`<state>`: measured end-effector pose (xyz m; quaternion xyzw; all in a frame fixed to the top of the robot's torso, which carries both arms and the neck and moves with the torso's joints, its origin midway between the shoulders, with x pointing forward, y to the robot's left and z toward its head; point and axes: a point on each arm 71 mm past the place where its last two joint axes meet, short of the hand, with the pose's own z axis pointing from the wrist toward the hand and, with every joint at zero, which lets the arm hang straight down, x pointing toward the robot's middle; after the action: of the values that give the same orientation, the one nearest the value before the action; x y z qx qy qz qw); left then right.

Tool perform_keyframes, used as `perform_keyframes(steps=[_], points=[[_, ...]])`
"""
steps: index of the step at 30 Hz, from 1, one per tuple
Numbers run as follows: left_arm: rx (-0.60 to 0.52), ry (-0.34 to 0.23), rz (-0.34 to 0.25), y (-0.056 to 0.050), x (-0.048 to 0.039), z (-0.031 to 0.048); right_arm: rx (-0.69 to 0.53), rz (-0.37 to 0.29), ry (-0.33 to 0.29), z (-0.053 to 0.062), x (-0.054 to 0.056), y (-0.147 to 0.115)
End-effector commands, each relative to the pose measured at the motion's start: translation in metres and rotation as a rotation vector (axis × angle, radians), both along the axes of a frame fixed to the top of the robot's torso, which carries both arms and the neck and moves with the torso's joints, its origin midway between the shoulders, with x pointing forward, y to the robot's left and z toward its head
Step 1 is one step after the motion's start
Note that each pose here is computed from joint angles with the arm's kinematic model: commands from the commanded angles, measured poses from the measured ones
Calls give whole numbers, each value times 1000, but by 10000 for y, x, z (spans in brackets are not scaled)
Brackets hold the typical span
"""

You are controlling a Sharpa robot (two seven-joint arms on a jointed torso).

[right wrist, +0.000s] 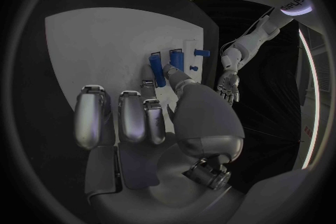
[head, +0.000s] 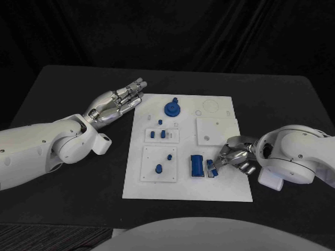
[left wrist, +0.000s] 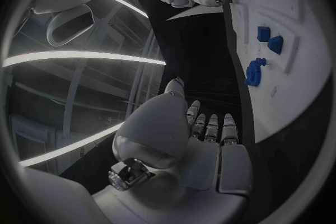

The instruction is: Assemble the parts on the task board

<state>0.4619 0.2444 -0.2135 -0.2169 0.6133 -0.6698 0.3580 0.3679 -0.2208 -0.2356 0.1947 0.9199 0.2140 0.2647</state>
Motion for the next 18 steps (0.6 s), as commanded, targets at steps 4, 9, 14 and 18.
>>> perform_keyframes(steps=[4,9,14,18], points=[[-45,-34,-24,-13,-19,31,-10,-5,-4,-8,-1,-4],[-44,-31,-26,-14,-19,29,-10,-7,-5,-8,0,-7],[-43,-30,-26,-12,-19,29,-11,-3,-6,-6,-5,-13],[-42,-29,-25,-9,-20,28,-14,1,-8,-2,-15,-26]])
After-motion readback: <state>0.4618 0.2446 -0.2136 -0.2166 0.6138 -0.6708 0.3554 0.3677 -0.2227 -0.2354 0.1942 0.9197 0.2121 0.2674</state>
